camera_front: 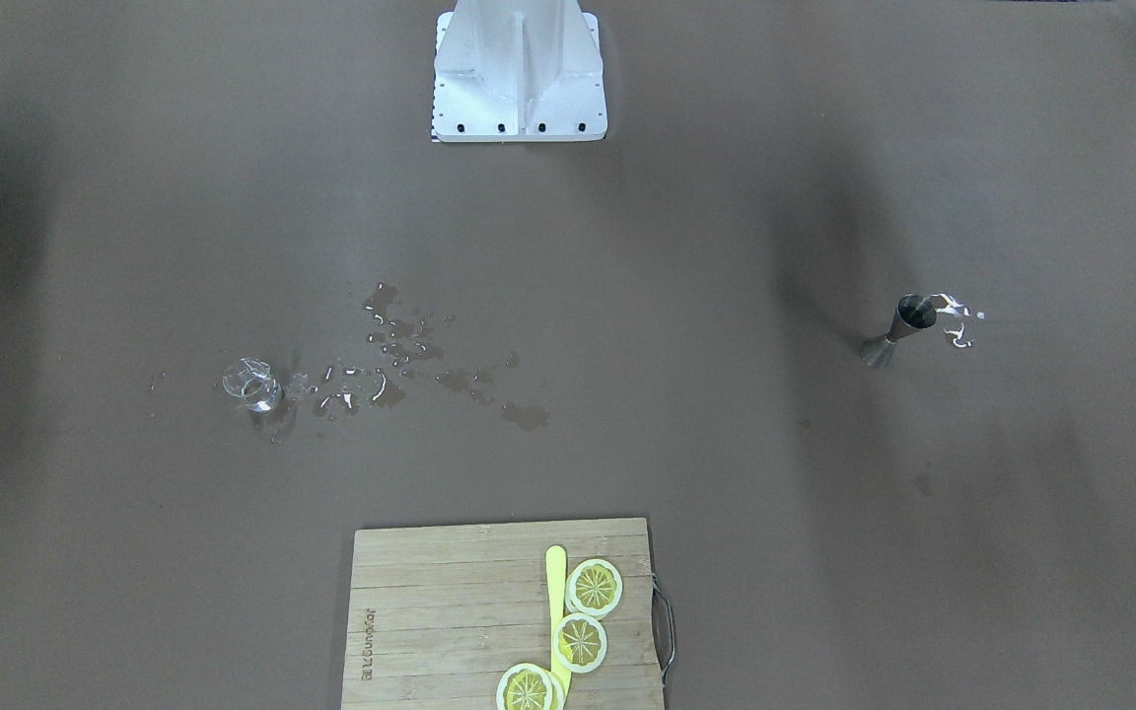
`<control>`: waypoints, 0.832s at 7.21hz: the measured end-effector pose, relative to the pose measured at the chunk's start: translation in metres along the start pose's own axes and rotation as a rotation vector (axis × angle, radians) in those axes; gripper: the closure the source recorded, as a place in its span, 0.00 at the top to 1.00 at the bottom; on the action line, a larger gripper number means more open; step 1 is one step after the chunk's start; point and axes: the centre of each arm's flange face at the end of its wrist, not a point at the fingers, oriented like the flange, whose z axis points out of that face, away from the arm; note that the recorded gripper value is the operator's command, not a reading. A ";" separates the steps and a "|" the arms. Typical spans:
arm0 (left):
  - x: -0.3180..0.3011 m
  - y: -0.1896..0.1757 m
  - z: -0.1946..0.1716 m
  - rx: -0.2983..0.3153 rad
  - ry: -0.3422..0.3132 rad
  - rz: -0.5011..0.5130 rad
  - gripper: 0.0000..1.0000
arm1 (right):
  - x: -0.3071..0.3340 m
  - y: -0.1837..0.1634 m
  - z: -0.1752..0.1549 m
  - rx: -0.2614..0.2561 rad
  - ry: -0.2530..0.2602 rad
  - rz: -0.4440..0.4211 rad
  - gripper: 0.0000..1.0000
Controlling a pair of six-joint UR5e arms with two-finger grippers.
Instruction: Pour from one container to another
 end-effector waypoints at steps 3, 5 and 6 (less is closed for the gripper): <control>0.001 0.000 -0.001 0.000 0.000 0.000 0.99 | -0.024 -0.005 0.011 0.073 -0.039 -0.148 1.00; 0.000 0.000 0.000 -0.001 0.000 -0.001 0.99 | -0.029 0.002 0.020 0.137 -0.075 -0.252 1.00; 0.001 0.000 -0.001 0.000 0.000 0.000 0.99 | -0.025 0.006 0.029 0.161 -0.113 -0.285 1.00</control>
